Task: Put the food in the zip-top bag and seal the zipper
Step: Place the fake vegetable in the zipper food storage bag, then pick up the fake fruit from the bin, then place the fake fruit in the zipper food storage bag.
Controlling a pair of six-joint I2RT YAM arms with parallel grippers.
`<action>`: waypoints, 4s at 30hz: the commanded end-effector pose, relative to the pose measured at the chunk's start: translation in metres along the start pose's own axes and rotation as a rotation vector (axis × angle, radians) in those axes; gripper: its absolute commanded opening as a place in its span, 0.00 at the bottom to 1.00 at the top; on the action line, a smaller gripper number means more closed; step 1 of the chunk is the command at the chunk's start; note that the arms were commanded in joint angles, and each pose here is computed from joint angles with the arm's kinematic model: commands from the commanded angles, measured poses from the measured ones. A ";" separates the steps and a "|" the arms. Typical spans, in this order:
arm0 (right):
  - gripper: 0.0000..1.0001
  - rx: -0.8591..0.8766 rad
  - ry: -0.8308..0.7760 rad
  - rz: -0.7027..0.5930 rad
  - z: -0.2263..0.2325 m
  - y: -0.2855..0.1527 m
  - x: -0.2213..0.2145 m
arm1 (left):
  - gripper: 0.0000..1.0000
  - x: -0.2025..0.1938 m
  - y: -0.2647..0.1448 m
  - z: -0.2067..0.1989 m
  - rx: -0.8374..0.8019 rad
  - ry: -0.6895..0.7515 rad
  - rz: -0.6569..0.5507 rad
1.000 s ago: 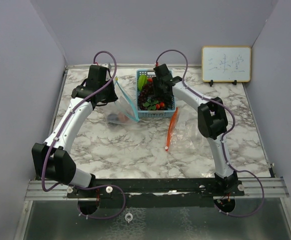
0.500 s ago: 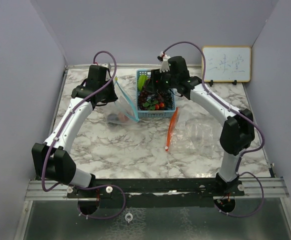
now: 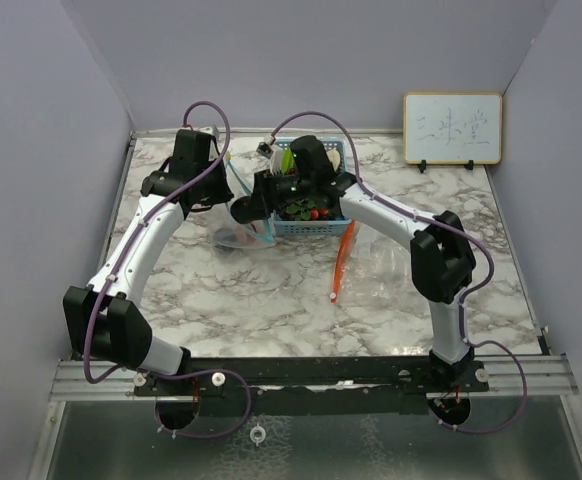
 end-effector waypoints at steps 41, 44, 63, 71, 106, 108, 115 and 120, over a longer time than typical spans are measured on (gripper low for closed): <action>1.00 -1.049 0.160 0.116 -0.082 -0.075 -0.013 | 0.00 0.001 -0.004 -0.004 -0.038 -0.002 -0.014; 0.97 -1.078 0.152 0.180 -0.092 -0.073 -0.026 | 0.00 0.001 -0.004 -0.003 -0.034 -0.002 -0.014; 0.58 -1.034 0.141 0.301 -0.103 -0.067 -0.049 | 0.00 0.003 -0.002 -0.003 -0.033 -0.007 -0.013; 0.33 -1.002 0.145 0.315 -0.106 -0.061 -0.051 | 0.00 0.001 -0.004 -0.002 -0.032 -0.006 -0.015; 0.03 -0.406 -0.138 0.025 0.042 -0.036 0.037 | 0.00 0.003 -0.003 -0.005 -0.050 -0.015 -0.018; 0.06 -0.408 -0.129 0.047 0.039 -0.027 0.031 | 0.00 0.004 -0.004 -0.006 -0.052 -0.015 -0.022; 0.32 -0.446 -0.112 0.100 0.022 -0.012 0.021 | 0.00 0.006 -0.005 -0.006 -0.050 -0.013 -0.024; 0.67 -0.455 -0.135 0.068 0.027 -0.016 0.030 | 0.00 0.005 -0.003 -0.006 -0.049 -0.013 -0.019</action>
Point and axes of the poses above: each gripper's point midway between its finger pads, its own y axis out along the fingers, its own z axis along the line the jaws close on, x = y × z, the point moved 9 cm from there along -y, back along the fingers, and after that the axes turned 5 degrees about -y, right-handed, at the moved point
